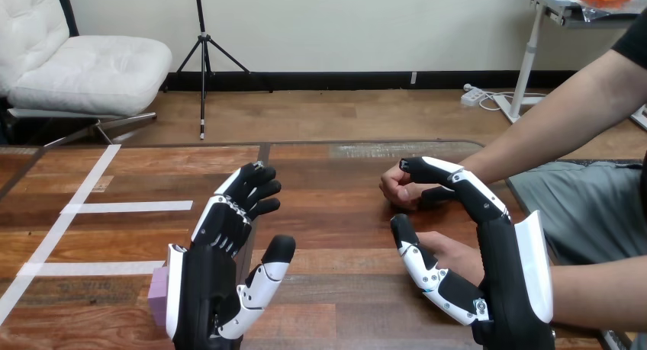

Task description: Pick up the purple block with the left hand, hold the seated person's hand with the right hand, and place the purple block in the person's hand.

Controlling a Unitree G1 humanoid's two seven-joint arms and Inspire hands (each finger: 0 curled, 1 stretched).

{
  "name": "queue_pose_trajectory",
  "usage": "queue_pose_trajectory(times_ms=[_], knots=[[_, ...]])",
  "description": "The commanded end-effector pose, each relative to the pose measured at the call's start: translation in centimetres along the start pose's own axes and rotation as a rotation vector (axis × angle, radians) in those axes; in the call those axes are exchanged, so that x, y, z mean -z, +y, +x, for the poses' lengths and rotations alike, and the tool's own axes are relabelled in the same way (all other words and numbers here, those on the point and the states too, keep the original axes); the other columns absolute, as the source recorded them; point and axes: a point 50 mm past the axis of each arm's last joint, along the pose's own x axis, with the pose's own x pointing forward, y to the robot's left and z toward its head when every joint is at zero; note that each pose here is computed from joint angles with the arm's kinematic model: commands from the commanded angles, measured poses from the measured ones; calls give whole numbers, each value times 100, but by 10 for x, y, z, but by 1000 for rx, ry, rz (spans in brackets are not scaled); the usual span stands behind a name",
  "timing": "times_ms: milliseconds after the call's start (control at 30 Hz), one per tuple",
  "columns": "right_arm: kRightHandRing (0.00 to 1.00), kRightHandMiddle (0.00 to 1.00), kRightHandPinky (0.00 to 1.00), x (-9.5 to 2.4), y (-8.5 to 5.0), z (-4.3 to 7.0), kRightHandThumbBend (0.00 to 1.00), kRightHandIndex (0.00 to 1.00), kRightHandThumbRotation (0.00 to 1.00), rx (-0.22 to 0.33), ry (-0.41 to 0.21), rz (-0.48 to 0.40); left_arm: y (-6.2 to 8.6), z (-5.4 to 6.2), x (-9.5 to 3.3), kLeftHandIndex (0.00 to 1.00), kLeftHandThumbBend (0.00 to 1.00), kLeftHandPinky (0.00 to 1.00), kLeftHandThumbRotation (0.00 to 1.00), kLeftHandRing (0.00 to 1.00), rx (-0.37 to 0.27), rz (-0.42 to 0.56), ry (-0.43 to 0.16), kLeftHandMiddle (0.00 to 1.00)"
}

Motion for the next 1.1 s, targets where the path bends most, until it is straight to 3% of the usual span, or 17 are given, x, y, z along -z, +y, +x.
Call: queue_pose_trajectory(times_ms=[0,1067], knots=[[72,74,63,-8,-4,12,34,72,18,32,-65,13,-21,12,-9,80,64,72,53,77,-34,-74,-87,79],[72,74,63,-8,-3,9,35,71,16,37,-57,21,-21,9,-9,79,65,71,53,76,-33,-71,-79,79]])
